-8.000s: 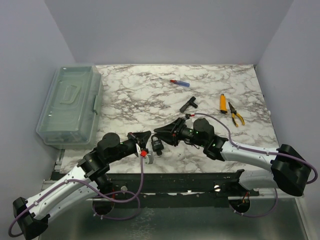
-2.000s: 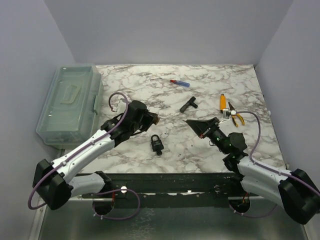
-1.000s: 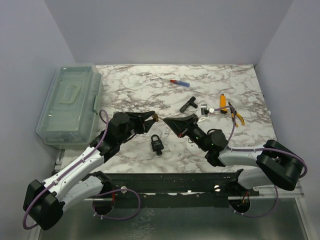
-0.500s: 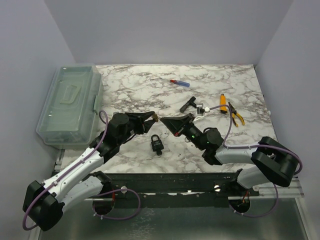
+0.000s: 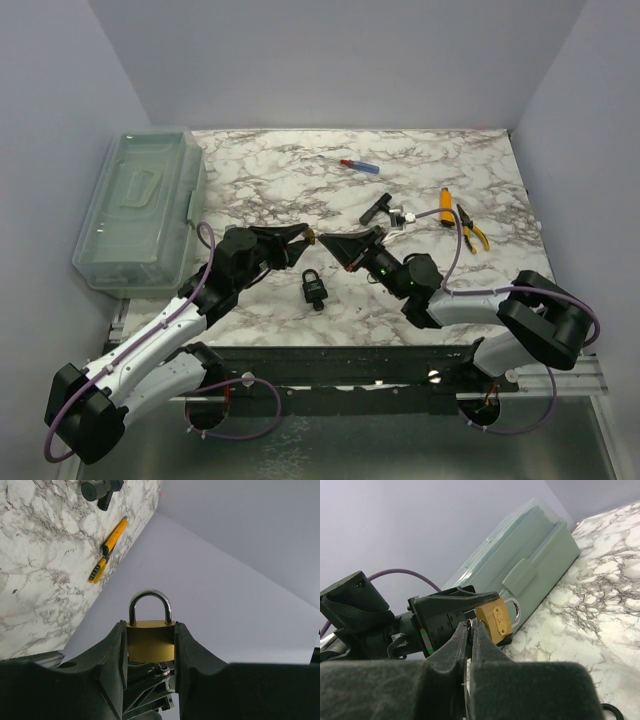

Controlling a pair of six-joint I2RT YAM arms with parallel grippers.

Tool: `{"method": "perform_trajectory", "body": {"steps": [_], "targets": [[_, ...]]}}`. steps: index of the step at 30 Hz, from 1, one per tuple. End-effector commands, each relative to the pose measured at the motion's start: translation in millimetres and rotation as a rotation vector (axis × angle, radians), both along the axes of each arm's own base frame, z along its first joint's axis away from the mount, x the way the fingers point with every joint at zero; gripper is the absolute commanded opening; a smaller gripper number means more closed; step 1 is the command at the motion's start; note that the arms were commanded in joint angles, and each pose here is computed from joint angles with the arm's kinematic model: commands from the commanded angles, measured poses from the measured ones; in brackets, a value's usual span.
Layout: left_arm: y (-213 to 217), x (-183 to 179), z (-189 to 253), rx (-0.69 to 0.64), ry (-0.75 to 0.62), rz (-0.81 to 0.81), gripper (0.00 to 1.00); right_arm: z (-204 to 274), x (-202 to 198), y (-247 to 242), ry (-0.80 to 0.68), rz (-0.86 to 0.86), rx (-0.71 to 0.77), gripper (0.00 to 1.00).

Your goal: Unlock with the key

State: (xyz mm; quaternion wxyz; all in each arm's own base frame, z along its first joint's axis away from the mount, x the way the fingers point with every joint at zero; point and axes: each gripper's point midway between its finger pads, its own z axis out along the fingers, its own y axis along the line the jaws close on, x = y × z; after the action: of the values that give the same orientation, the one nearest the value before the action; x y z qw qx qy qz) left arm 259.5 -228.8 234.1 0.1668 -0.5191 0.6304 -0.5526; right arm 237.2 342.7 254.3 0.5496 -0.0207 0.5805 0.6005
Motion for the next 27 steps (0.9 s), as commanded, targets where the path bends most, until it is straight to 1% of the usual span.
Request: {"method": "perform_trajectory", "body": {"steps": [1, 27], "targets": [[3, 4, 12, -0.028, -0.042, 0.021, 0.0, 0, 7, 4, 0.003, -0.023, -0.001, 0.01], [15, 8, 3, -0.012, -0.041, 0.087, 0.0, -16, 4, 9, 0.064, 0.009, -0.007, 0.0]]}}
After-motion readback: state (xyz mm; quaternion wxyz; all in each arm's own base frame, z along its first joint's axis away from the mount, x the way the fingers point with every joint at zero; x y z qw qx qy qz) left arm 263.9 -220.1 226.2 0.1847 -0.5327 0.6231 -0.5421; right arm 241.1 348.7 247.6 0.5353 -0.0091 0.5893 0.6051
